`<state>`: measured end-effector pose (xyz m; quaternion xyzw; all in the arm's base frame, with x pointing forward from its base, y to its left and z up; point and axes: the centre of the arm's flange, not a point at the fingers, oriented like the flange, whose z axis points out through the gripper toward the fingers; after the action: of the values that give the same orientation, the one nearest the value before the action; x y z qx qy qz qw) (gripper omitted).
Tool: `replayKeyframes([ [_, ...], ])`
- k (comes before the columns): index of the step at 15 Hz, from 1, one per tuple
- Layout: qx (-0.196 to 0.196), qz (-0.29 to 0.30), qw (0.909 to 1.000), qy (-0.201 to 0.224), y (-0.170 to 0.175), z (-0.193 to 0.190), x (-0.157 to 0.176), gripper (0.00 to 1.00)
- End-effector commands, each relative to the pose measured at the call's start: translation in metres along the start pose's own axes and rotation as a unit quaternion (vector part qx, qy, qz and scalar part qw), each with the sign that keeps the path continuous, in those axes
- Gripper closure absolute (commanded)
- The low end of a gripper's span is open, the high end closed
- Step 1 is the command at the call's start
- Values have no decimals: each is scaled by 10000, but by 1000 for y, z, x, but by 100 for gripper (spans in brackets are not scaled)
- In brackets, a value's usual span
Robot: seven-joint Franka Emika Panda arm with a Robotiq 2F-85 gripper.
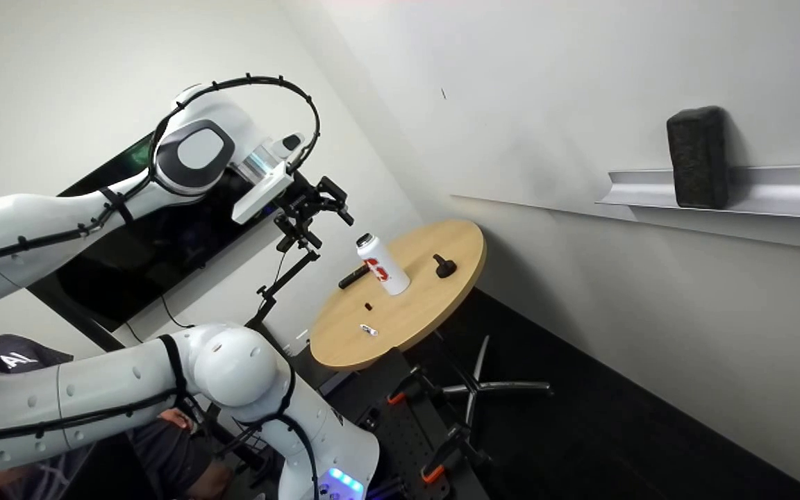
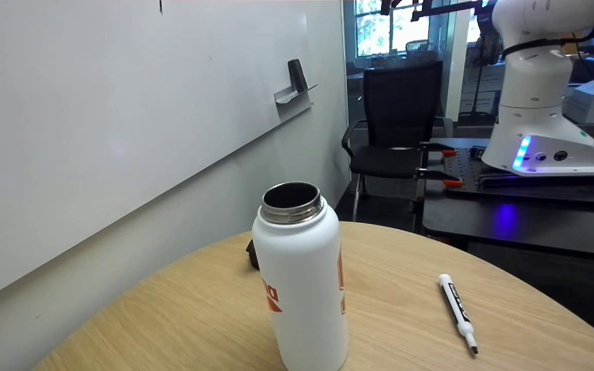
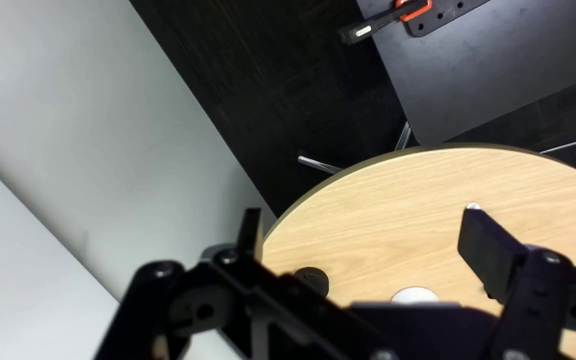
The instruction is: Scribble on the whiteboard with the black marker
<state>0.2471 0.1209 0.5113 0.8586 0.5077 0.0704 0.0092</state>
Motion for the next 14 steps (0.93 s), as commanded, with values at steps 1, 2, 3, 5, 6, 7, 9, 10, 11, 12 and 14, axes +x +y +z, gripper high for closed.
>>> replayKeyframes([
  [1,-22,-848,9956,-396,-18,25,45,0],
  [2,-18,-1091,9929,-470,-28,33,60,0],
  [3,-4,-1347,9894,-533,-39,44,82,0],
  [5,-13,-1906,9796,-635,-62,66,117,0],
  [6,0,-2199,9733,-658,-75,79,132,0],
  [7,34,-2472,9668,-647,-87,92,143,0],
  [9,113,-2998,9523,-558,-107,112,161,0],
  [10,158,-3246,9445,-473,-116,120,169,0],
  [11,201,-3489,9363,-346,-124,129,177,0],
  [12,242,-3728,9273,-217,-130,135,184,0],
  [14,312,-4144,9095,122,-138,146,194,0],
])
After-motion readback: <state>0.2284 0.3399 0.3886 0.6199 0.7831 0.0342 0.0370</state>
